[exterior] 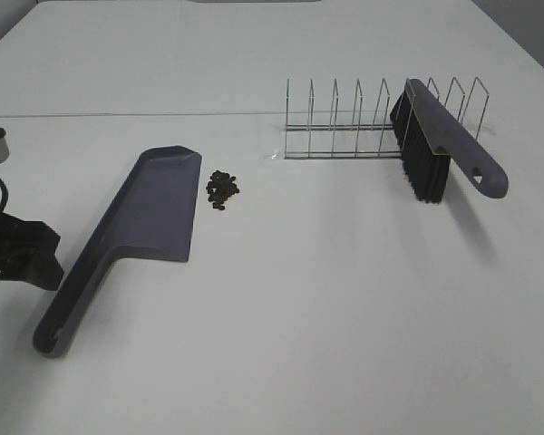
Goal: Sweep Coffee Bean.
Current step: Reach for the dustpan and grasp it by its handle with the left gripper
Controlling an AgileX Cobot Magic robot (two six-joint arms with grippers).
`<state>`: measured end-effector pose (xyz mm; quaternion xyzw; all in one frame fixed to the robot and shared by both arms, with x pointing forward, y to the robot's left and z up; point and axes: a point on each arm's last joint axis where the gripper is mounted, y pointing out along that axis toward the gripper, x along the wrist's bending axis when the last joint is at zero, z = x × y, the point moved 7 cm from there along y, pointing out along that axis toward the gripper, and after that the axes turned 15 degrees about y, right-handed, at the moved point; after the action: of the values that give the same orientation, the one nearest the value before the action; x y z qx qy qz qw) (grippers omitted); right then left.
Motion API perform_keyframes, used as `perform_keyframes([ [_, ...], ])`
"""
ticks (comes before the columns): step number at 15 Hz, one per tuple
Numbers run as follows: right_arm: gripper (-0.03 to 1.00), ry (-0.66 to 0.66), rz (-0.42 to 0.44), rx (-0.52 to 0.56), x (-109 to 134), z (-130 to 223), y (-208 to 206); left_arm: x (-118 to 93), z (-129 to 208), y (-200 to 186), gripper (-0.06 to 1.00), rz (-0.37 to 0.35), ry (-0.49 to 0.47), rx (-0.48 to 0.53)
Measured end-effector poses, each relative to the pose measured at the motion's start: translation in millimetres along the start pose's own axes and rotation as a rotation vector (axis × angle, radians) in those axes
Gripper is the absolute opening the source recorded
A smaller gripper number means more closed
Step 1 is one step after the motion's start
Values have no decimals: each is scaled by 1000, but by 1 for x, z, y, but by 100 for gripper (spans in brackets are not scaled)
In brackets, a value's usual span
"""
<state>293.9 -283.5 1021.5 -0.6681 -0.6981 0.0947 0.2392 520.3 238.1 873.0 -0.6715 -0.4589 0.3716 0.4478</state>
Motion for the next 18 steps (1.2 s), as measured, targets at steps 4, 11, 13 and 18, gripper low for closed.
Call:
perform_keyframes([
  [4, 79, 0, 0, 0, 0, 0, 0, 6, -19, 19, 72, 1, 1, 24],
  [11, 79, 0, 1, 0, 0, 0, 0, 9, -37, 47, 71, 23, 28, 93],
  [13, 79, 0, 1, 0, 0, 0, 0, 4, -38, 49, 71, 19, 62, 91],
  [18, 79, -2, 4, -1, -1, 0, 0, -3, -40, 60, 71, 5, 119, 88],
])
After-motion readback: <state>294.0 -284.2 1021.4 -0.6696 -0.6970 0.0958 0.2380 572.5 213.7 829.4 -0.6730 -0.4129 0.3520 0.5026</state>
